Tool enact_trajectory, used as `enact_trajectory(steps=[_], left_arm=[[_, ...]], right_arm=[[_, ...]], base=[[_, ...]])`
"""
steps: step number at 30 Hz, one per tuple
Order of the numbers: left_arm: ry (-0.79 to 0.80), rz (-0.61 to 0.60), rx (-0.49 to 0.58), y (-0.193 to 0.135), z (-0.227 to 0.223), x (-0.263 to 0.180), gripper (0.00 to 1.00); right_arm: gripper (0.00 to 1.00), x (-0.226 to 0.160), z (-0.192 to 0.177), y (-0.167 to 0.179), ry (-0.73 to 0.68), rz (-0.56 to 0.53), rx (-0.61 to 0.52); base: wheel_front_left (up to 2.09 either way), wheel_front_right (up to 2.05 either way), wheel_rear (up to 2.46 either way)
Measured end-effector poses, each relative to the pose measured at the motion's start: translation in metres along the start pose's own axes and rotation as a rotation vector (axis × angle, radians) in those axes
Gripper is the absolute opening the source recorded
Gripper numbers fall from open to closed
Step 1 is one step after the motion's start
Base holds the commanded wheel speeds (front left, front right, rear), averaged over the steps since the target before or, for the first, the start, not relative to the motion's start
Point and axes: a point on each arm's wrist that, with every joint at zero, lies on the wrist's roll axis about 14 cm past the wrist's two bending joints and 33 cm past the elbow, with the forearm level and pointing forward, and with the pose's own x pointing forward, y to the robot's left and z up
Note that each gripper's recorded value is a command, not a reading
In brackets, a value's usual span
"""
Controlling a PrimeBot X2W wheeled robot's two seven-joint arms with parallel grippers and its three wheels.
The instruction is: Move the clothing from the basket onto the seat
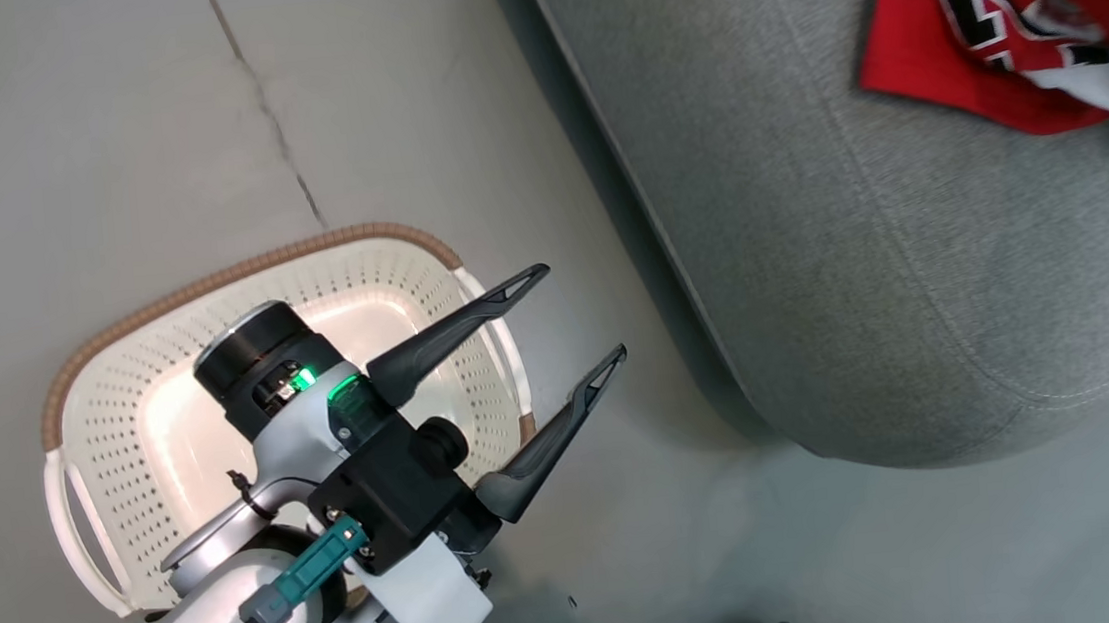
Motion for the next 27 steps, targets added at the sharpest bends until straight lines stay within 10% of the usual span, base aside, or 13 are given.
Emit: enact_trajectory(steps=[3,4,5,6,27], left_arm=[[0.029,0.007,-0.021,0.007,-0.017,-0.003,1.0],[0.038,0.008,-0.027,0.009,-0.022,-0.003,1.0],[0.042,0.008,-0.033,0.011,-0.025,-0.004,1.0],[0.044,0.008,-0.038,0.012,-0.028,-0.004,1.0],[-0.064,0.148,-0.029,0.001,0.026,-0.015,1.0]], right_arm=[[0.0,-0.001,-0.039,-0.001,0.083,-0.032,0.026],[0.16,-0.003,-0.051,-0.005,0.109,-0.051,0.034],[0.82,-0.004,-0.06,-0.007,0.133,-0.059,0.029],[0.99,-0.005,-0.067,-0.009,0.15,-0.066,0.029],[1.0,-0.076,-0.012,-0.023,-0.013,-0.072,-0.011]], base=[[0.0,0.0,0.0],[0.0,0.0,0.0],[0.0,0.0,0.0],[0.0,0.0,0.0],[0.0,0.0,0.0]])
